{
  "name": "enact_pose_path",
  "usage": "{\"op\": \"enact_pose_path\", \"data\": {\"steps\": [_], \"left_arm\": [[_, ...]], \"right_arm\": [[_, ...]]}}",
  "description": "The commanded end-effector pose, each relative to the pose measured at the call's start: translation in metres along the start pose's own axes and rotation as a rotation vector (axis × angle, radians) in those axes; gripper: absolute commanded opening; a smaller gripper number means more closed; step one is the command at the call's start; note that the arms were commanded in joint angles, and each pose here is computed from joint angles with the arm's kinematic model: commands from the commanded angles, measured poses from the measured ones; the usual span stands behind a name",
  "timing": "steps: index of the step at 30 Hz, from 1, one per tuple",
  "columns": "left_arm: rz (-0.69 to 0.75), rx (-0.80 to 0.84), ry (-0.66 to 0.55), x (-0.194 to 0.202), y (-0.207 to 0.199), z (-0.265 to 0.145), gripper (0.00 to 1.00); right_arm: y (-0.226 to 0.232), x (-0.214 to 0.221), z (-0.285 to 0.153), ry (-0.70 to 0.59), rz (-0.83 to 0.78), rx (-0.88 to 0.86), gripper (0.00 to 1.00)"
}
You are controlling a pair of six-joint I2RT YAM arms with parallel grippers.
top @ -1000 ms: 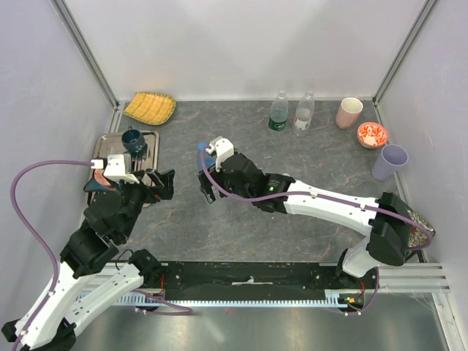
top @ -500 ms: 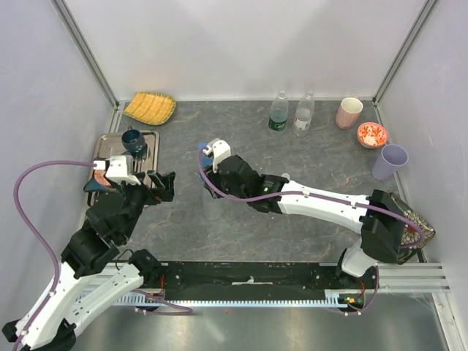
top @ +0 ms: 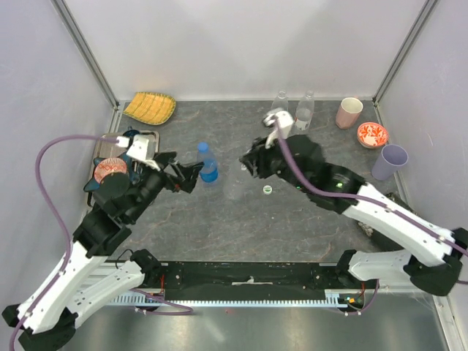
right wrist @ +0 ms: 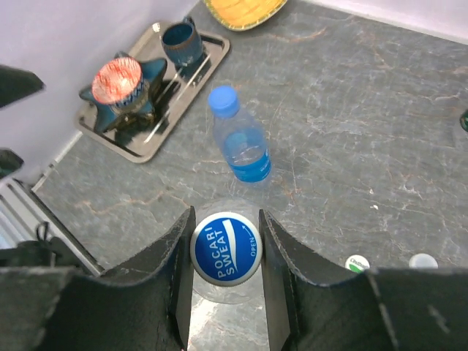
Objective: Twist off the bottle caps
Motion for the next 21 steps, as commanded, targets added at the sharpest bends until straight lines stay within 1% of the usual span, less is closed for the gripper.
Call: {"op": "enact_pose_path", "data": {"steps": [1, 2, 3, 4, 5, 6, 7, 8, 10, 12, 16, 21], "left_arm": [[0.008, 0.337, -0.158, -0.058, -0.054, 0.023, 0.99], [0.004, 0.464, -0.178, -0.068, -0.071, 0.02, 0.99], [-0.003, 0.518, -0.182, -0.071, -0.076, 0.024, 0.99], [-0.044, 0.581, -0.186, -0.074, -0.085, 0.031, 0.99], [-0.054, 0.691, -0.198, -0.079, -0.096, 0.027, 0.99], [-0.065, 0.717, -0.213, -0.082, -0.095, 0.03, 0.99], [-0.097, 0.764, -0.254, -0.091, -0.098, 0.029, 0.99], [-0.098, 0.858, -0.241, -0.087, -0.105, 0.028, 1.0], [-0.128, 0.923, -0.234, -0.087, -0.105, 0.03, 1.0], [-0.115, 0.991, -0.222, -0.082, -0.108, 0.035, 0.99], [-0.103, 1.119, -0.182, -0.074, -0.116, 0.029, 1.0], [-0.102, 1.158, -0.138, -0.056, -0.119, 0.028, 1.0]], "right_arm": [[-0.001, -0.024, -0.038, 0.016, 0.122, -0.112, 0.0], [0.0, -0.025, -0.042, 0.028, 0.138, -0.141, 0.0], [0.0, -0.028, -0.045, 0.025, 0.16, -0.154, 0.0], [0.0, -0.032, -0.051, 0.026, 0.168, -0.181, 0.0], [0.005, -0.034, -0.056, 0.035, 0.174, -0.218, 0.0], [0.006, -0.035, -0.059, 0.034, 0.18, -0.229, 0.0], [0.007, -0.039, -0.065, 0.025, 0.185, -0.246, 0.0], [0.012, -0.041, -0.069, 0.033, 0.188, -0.28, 0.0], [0.019, -0.047, -0.076, 0.033, 0.206, -0.331, 0.0], [0.03, -0.052, -0.083, 0.039, 0.208, -0.391, 0.0], [0.037, -0.064, -0.09, 0.006, 0.202, -0.418, 0.0], [0.043, -0.073, -0.088, -0.026, 0.193, -0.452, 0.0]]}}
Point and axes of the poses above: each gripper's point midway between its finger pads, its own z axis out along the fingers, its own y axis along the line the jaws close on, x = y × z, the point moved 3 cm from there along -z, back along the fingers, and after that the axes turned 15 degrees about z, right-handed, at the moved point
